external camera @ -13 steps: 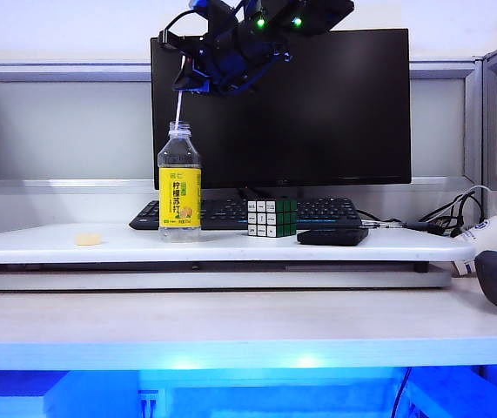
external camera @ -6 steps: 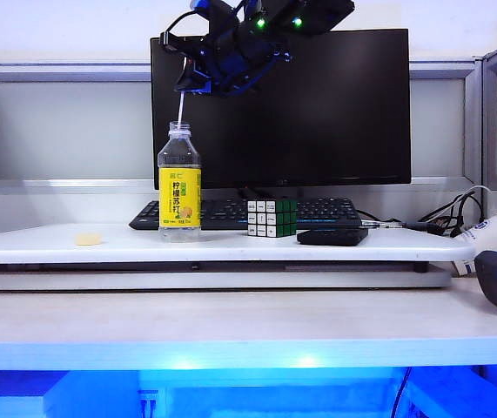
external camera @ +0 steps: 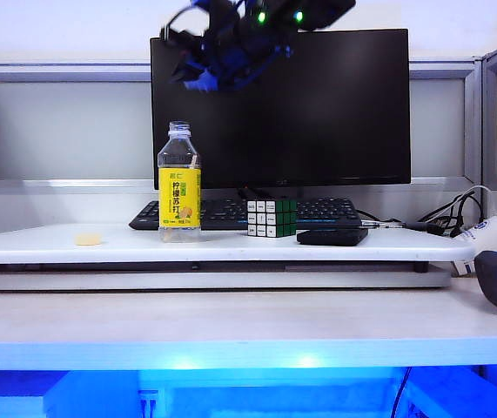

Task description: Grab a stick from the table and stick it in a plastic bottle.

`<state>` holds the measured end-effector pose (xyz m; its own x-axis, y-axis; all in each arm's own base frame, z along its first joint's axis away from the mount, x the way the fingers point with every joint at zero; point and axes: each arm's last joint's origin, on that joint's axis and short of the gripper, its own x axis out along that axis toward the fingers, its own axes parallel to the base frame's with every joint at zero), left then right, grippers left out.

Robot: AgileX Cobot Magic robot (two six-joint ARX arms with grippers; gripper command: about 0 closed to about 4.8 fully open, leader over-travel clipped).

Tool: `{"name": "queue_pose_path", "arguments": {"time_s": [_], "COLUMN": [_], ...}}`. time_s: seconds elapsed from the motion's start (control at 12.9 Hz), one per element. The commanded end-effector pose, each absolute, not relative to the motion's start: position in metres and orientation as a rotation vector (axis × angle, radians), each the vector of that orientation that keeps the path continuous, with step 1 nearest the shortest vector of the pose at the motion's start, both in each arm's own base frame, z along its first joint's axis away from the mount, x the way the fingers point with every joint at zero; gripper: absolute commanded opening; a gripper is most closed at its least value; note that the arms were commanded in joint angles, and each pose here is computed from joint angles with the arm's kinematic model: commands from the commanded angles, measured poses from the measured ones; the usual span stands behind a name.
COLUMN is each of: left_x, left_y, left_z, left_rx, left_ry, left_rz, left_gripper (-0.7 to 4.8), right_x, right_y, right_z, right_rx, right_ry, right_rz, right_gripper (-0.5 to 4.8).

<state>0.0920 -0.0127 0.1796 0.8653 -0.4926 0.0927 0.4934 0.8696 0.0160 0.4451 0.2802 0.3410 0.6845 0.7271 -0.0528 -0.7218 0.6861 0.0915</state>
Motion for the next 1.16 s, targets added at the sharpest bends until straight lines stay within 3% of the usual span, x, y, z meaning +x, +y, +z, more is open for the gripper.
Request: {"name": "queue_pose_path", "arguments": {"time_s": [0.08,1.16], "left_x": [0.092,0.095], "left_y": [-0.013,-0.008], "left_z": [0.177,0.166], "left_rx": [-0.019,-0.037], "left_ry": [-0.062,0.043], "left_rz": [-0.516,-0.342], "left_gripper": [-0.05,-0.05], "right_x": [0.435,0.411], "right_y": [0.274,0.196], "right_z": [0.371,0.437], "right_rx": [-0.001,-0.042], "right_ry": [-0.031,0.013], "right_rz": [0.797,0.611], "right_gripper": [-0.06,-0.06]}}
